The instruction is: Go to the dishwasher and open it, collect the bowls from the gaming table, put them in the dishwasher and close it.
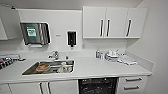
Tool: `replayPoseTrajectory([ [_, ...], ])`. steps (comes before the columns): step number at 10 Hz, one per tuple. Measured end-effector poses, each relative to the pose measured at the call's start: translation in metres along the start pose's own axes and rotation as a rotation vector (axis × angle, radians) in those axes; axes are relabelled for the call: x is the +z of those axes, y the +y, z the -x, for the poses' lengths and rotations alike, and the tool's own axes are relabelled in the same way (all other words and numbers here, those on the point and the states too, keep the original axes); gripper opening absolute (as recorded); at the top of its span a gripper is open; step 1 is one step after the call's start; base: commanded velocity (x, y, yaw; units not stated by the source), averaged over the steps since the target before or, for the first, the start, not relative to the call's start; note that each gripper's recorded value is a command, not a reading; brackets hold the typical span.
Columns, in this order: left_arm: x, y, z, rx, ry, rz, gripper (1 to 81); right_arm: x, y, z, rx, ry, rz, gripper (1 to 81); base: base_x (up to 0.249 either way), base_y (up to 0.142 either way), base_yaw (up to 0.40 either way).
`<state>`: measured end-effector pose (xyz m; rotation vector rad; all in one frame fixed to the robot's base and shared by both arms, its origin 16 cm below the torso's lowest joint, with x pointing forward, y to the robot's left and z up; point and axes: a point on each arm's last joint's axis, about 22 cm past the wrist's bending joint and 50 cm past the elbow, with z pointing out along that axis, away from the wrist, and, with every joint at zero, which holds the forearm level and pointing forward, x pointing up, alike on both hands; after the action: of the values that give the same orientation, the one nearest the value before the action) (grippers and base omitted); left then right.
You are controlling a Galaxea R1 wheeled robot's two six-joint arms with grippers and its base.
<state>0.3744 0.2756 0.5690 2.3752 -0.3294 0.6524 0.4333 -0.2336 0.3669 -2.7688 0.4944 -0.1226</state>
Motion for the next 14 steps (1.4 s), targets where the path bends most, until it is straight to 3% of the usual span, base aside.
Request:
replayPoseTrajectory([
  [3, 0.02, -0.003, 0.035, -0.034, -0.04, -0.007, 81.1, 0.01, 0.027, 0.035, -0.059, -0.008, 0.002, 81.1, 0.0, 0.0, 0.0],
  [5, 0.039, 0.002, 0.071, -0.069, -0.08, -0.002, 81.1, 0.01, 0.034, 0.042, -0.091, 0.011, -0.019, 81.1, 0.0, 0.0, 0.0],
  [8, 0.064, -0.019, 0.103, -0.09, -0.105, -0.058, 81.1, 0.016, 0.049, 0.08, -0.125, -0.003, -0.037, 81.1, 0.0, 0.0, 0.0],
  [10, 0.084, -0.007, 0.146, -0.126, -0.149, -0.055, 81.1, 0.02, 0.057, 0.099, -0.137, -0.001, -0.045, 81.1, 0.0, 0.0, 0.0],
  [14, 0.11, -0.031, 0.186, -0.139, -0.186, -0.14, 81.1, 0.028, 0.075, 0.143, -0.152, -0.007, -0.048, 81.1, 0.0, 0.0, 0.0],
])
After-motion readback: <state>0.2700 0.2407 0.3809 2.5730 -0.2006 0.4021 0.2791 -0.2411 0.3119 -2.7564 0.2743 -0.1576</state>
